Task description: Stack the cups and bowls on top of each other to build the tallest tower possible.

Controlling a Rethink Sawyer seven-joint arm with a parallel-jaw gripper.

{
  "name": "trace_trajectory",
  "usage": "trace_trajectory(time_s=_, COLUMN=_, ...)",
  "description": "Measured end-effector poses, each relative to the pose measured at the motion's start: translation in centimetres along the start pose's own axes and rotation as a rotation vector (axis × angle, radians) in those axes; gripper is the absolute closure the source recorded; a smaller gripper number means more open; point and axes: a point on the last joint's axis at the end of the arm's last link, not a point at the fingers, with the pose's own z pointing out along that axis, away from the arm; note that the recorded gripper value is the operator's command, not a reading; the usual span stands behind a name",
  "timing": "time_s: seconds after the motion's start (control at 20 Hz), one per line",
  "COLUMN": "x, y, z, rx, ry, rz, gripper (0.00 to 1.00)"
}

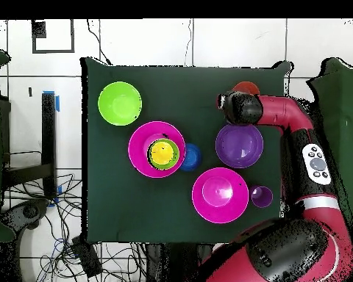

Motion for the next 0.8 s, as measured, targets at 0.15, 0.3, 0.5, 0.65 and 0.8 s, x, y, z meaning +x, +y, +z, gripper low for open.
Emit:
trace_trajectory(time_s=0.15, x=0.3, y=0.9, z=-0.6, rx=0.013, ry=0.015, rz=-0.03, gripper=1.0)
trace_trajectory(time_s=0.3, x=0.7, y=2.2, z=-1.8, rx=0.031, ry=0.046, rz=-0.074, gripper=1.0)
trace_trajectory(time_s=0.5, x=1.7, y=6.6, z=-5.9, rx=0.069, ry=0.171, rz=-0.174, gripper=1.0)
trace_trajectory(time_s=0.65, x=2.2, y=10.9, z=-9.8, rx=0.116, ry=0.285, rz=-0.24, gripper=1.0)
trace_trajectory(time_s=0.8, x=2.3, y=15.8, z=-14.0, rx=0.199, ry=0.384, rz=-0.295, gripper=1.0)
